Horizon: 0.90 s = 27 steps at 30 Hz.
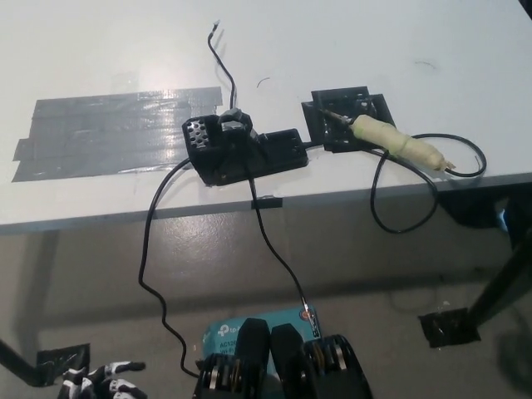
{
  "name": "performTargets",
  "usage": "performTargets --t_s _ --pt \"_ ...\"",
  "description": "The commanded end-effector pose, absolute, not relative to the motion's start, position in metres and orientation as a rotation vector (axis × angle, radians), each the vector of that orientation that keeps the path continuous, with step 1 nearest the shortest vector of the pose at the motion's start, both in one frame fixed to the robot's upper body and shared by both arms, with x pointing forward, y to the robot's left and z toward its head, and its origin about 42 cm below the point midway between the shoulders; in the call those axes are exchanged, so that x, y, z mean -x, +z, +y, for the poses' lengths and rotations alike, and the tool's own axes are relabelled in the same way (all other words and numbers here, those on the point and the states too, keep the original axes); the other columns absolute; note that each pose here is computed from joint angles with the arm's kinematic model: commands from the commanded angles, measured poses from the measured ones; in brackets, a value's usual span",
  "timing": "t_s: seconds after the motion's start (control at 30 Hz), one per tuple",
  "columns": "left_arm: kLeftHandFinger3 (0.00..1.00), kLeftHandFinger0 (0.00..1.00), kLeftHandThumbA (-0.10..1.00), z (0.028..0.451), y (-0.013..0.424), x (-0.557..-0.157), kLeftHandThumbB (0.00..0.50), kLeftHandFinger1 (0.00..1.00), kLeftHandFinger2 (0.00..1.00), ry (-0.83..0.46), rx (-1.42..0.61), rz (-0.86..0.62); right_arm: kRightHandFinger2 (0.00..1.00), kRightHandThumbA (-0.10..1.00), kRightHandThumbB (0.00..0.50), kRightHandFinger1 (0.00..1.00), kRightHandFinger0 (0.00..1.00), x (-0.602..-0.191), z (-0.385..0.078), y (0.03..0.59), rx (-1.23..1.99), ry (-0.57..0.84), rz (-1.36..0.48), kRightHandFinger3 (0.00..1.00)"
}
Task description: The robot uses its right hand to grab the soldering gun kept on the middle of the table and pulls it out of its base and keep it on the right side of the base
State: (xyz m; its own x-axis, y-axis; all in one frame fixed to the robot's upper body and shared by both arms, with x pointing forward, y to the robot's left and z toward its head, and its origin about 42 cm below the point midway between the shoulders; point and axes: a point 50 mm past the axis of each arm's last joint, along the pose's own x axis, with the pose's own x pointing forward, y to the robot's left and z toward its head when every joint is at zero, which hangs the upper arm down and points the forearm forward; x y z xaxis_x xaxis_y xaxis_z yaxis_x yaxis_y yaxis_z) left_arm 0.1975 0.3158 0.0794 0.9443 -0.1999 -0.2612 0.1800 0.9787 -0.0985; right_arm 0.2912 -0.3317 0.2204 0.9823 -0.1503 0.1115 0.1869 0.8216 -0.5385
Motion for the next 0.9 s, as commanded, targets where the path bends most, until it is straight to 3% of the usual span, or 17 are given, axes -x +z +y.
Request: performTargets --t_s 0.0,0.07,0.1,0.13,0.23,0.27,0.3,0.33,0.37,0.4,0.5,0.57,0.7,0.73,0.8,0.87 --pt "0.67 0.33 0.94 0.327 0.088 -0.192 0.457 0.38 0.42 -0.156 0.018 0.188 0.42 0.03 0.136 0.17 0.08 -0.274 -0.353 0.204 0.472 -0.245 -0.103 0.94" --pt "0.69 0.33 0.88 0.329 0.090 -0.191 0.444 0.40 0.45 -0.154 0.020 0.193 0.41 0.11 0.147 0.17 0.07 -0.270 -0.361 0.187 0.467 -0.256 -0.049 0.93" --pt "0.74 0.37 0.86 0.330 0.091 -0.190 0.394 0.43 0.50 -0.153 0.011 0.203 0.48 0.13 0.148 0.21 0.08 -0.267 -0.364 0.167 0.461 -0.241 0.039 1.00" --pt "0.75 0.37 0.84 0.331 0.091 -0.190 0.367 0.43 0.51 -0.152 0.010 0.200 0.46 0.12 0.155 0.17 0.05 -0.266 -0.364 0.161 0.467 -0.230 0.061 1.00" --pt "0.71 0.31 0.77 0.333 0.094 -0.194 0.348 0.40 0.49 -0.140 0.012 0.196 0.44 0.13 0.179 0.20 0.08 -0.270 -0.362 0.148 0.497 -0.202 0.077 0.98" --pt "0.65 0.30 0.70 0.334 0.095 -0.195 0.387 0.38 0.45 -0.123 0.023 0.201 0.39 0.15 0.205 0.17 0.06 -0.271 -0.359 0.142 0.514 -0.169 0.097 0.94" --pt "0.63 0.30 0.68 0.334 0.095 -0.195 0.387 0.37 0.44 -0.119 0.027 0.203 0.38 0.15 0.208 0.16 0.05 -0.271 -0.359 0.141 0.515 -0.165 0.099 0.93" --pt "0.53 0.28 0.65 0.334 0.096 -0.196 0.392 0.32 0.35 -0.118 0.024 0.203 0.38 0.14 0.222 0.16 0.08 -0.271 -0.358 0.138 0.506 -0.155 0.107 0.89" --pt "0.50 0.27 0.64 0.334 0.097 -0.196 0.394 0.30 0.32 -0.119 0.020 0.201 0.38 0.14 0.222 0.16 0.07 -0.273 -0.358 0.137 0.512 -0.151 0.108 0.89" --pt "0.38 0.18 0.57 0.334 0.097 -0.197 0.410 0.18 0.20 -0.107 0.039 0.213 0.42 0.13 0.210 0.19 0.09 -0.272 -0.359 0.133 0.508 -0.146 0.123 0.90" --pt "0.14 0.01 0.42 0.333 0.100 -0.198 0.413 0.03 0.04 -0.091 0.103 0.220 0.45 0.15 0.178 0.22 0.10 -0.275 -0.359 0.132 0.526 -0.132 0.120 0.90" --pt "0.06 0.00 0.38 0.333 0.101 -0.199 0.397 0.00 0.00 -0.072 0.121 0.229 0.43 0.15 0.187 0.20 0.10 -0.278 -0.358 0.131 0.533 -0.121 0.119 0.88" --pt "0.05 0.02 0.41 0.337 0.102 -0.200 0.396 0.05 0.04 -0.074 0.083 0.220 0.41 0.18 0.194 0.20 0.09 -0.280 -0.355 0.131 0.536 -0.102 0.122 0.86" --pt "0.10 0.06 0.41 0.338 0.103 -0.200 0.391 0.11 0.10 -0.077 0.084 0.210 0.41 0.20 0.192 0.20 0.09 -0.281 -0.354 0.131 0.550 -0.090 0.118 0.85" --pt "0.12 0.10 0.41 0.338 0.105 -0.199 0.384 0.14 0.13 -0.076 0.091 0.204 0.43 0.22 0.187 0.21 0.09 -0.283 -0.352 0.131 0.560 -0.070 0.114 0.86" --pt "0.23 0.12 0.47 0.339 0.105 -0.200 0.401 0.16 0.17 -0.063 0.058 0.217 0.41 0.25 0.203 0.17 0.03 -0.285 -0.351 0.131 0.568 -0.059 0.111 0.87"
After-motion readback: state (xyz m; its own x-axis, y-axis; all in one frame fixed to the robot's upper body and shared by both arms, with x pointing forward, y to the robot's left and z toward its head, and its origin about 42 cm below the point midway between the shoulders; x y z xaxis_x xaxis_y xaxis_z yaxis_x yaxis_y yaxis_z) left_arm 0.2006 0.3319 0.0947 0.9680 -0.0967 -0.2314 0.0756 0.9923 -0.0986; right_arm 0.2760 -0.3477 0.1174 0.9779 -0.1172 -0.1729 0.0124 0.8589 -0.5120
